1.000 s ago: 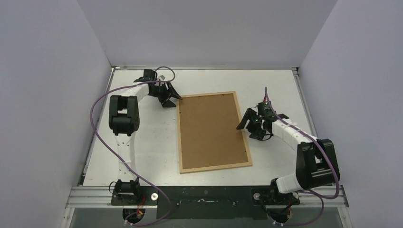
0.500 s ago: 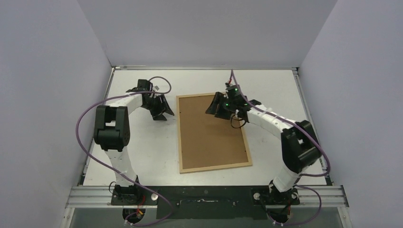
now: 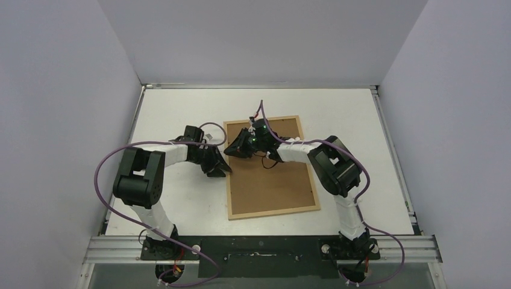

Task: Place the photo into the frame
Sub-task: Adjust the photo frame at the center of the board, then install the photo frame at the center of the board.

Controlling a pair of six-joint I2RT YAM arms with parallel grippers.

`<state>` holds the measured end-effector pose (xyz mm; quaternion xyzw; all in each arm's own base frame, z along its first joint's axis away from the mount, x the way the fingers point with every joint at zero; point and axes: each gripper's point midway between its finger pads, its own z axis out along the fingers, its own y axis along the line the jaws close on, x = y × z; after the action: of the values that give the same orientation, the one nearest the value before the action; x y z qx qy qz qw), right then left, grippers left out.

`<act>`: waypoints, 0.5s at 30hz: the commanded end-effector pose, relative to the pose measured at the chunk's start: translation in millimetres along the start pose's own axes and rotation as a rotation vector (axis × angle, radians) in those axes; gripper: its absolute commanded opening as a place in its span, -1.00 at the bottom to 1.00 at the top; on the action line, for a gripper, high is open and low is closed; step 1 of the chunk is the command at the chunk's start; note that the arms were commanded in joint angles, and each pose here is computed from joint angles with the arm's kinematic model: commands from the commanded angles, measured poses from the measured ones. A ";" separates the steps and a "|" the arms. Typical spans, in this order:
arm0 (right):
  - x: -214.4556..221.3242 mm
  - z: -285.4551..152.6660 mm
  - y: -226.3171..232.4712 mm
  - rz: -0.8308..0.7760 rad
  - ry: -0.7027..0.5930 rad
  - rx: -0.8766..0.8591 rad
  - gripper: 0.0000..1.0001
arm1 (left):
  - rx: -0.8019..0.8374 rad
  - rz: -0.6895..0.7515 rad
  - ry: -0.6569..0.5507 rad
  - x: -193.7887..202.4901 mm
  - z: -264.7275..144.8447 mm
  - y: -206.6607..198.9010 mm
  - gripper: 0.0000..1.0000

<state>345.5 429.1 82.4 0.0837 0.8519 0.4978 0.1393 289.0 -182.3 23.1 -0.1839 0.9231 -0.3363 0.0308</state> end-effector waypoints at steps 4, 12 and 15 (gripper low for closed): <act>4.9 10.1 21.3 -0.038 0.028 -0.054 -0.68 | -0.103 -0.037 -0.013 -1.6 8.7 19.8 -0.50; 19.1 19.6 -0.5 -0.055 0.066 0.025 -0.63 | -0.187 -0.061 0.022 7.9 13.5 43.5 -0.72; 20.8 18.6 -5.4 -0.050 0.067 0.041 -0.62 | -0.210 -0.070 0.027 8.2 13.9 49.6 -0.73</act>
<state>329.4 442.5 57.6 0.0625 0.8706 0.4763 0.1068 285.8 -179.7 16.0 -0.2004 0.9262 -0.3189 0.0146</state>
